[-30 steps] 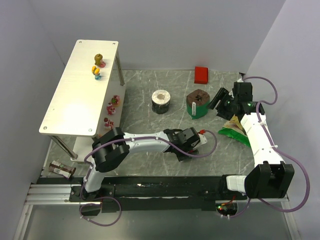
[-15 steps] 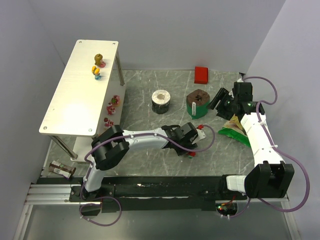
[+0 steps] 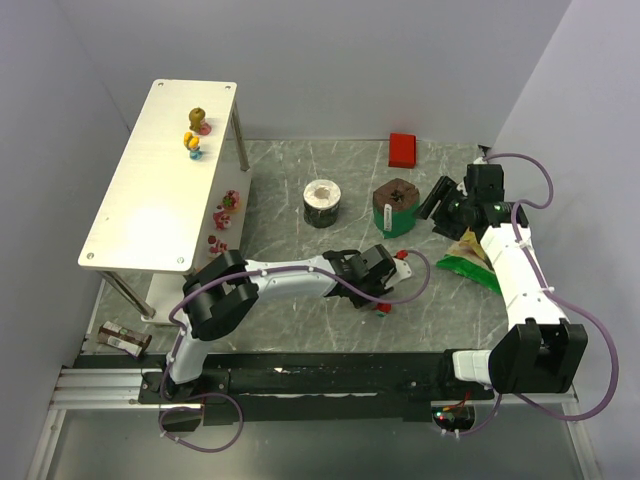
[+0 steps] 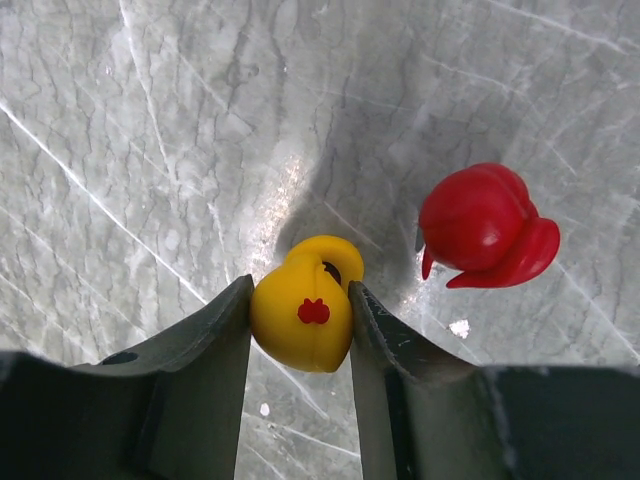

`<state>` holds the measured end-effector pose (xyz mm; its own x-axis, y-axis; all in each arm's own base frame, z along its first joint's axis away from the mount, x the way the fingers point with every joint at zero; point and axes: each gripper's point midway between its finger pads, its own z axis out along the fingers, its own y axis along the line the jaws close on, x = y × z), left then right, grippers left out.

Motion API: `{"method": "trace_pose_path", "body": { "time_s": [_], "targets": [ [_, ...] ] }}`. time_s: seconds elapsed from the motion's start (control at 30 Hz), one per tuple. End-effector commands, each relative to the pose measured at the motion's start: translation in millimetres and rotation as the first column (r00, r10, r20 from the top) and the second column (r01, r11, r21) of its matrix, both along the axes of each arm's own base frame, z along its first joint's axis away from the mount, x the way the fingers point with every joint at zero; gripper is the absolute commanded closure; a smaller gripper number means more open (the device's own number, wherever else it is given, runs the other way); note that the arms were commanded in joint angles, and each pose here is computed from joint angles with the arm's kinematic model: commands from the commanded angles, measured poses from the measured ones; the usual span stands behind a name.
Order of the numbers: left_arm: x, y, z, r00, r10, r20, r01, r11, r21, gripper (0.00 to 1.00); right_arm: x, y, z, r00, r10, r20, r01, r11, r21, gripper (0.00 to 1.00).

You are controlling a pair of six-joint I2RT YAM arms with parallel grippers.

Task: Place and organize the plastic toys onto the shelf

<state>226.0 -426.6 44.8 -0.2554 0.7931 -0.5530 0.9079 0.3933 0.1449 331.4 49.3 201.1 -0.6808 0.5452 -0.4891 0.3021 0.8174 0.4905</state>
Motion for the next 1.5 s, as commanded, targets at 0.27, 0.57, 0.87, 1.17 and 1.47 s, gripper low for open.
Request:
{"method": "trace_pose_path", "body": {
  "time_s": [0.27,0.57,0.87,1.17,1.47],
  "targets": [
    [23,34,118,0.947,0.318,0.034,-0.316,0.946,-0.07,0.84,21,1,24,0.995,-0.008,0.095,0.005,1.0,0.031,0.29],
    [41,98,200,0.795,0.6,0.086,-0.595,0.8,-0.083,0.83,29,14,27,0.993,0.019,0.113,-0.027,0.997,0.07,0.3],
    [40,148,267,0.628,0.778,-0.001,-0.761,0.614,-0.211,0.82,35,37,30,0.991,0.07,0.114,-0.078,0.995,0.069,0.31],
    [29,193,328,0.561,0.827,-0.047,-0.772,0.502,-0.39,0.81,41,57,31,0.987,0.116,0.11,-0.123,0.991,0.057,0.32],
    [68,291,353,0.323,0.938,0.123,-0.831,0.344,-0.437,0.77,44,81,36,0.979,0.17,0.113,-0.177,0.983,0.055,0.31]
  ]
}}
